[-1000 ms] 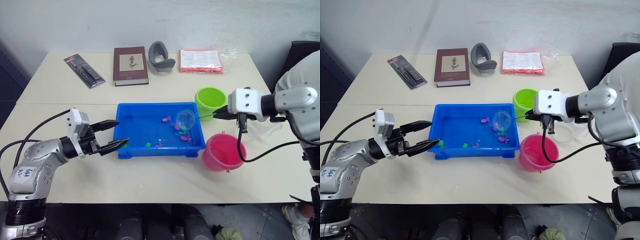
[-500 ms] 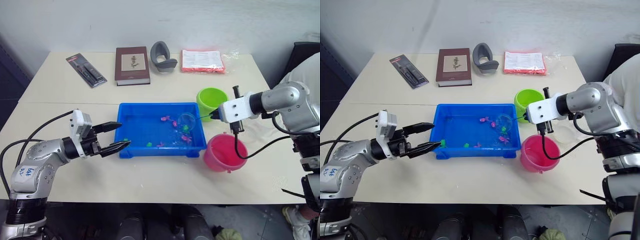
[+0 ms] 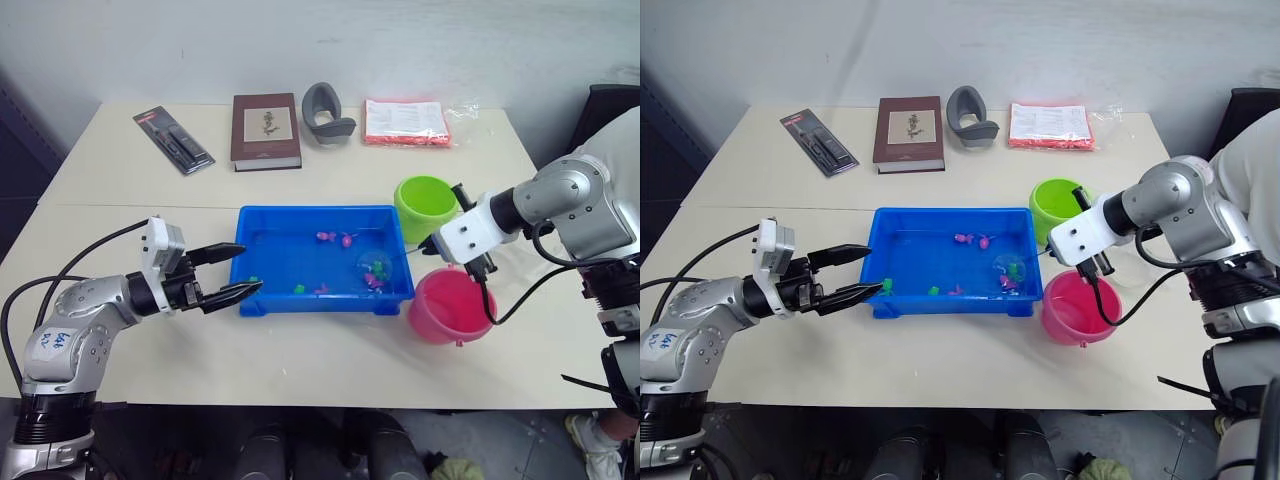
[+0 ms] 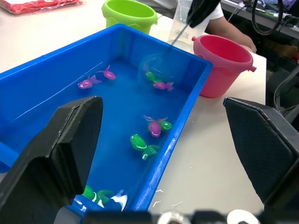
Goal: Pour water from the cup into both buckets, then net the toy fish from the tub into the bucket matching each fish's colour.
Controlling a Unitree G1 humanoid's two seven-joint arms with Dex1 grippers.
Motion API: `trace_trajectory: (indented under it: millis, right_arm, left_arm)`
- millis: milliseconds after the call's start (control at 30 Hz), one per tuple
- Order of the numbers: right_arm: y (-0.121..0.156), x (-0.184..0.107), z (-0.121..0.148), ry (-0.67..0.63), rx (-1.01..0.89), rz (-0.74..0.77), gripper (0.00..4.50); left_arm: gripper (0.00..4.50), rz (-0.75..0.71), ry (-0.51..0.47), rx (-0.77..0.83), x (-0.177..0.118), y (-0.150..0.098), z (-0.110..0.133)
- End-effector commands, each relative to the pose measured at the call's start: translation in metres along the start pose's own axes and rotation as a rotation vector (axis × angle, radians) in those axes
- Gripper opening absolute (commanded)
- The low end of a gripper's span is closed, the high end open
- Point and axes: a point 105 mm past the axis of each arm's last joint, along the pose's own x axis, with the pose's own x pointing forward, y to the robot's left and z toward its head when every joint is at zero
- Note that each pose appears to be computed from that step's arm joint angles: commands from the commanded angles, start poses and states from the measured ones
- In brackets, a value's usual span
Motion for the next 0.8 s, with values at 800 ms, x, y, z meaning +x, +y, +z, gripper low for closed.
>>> trace_trajectory:
  millis: [800]
  right_arm:
    - [-0.003,-0.031,0.003,-0.433,0.755,-0.147,0.00]
  left_arm:
    - [4.44,-0.066,0.060,0.081,-0.016,-0.006,0.002]
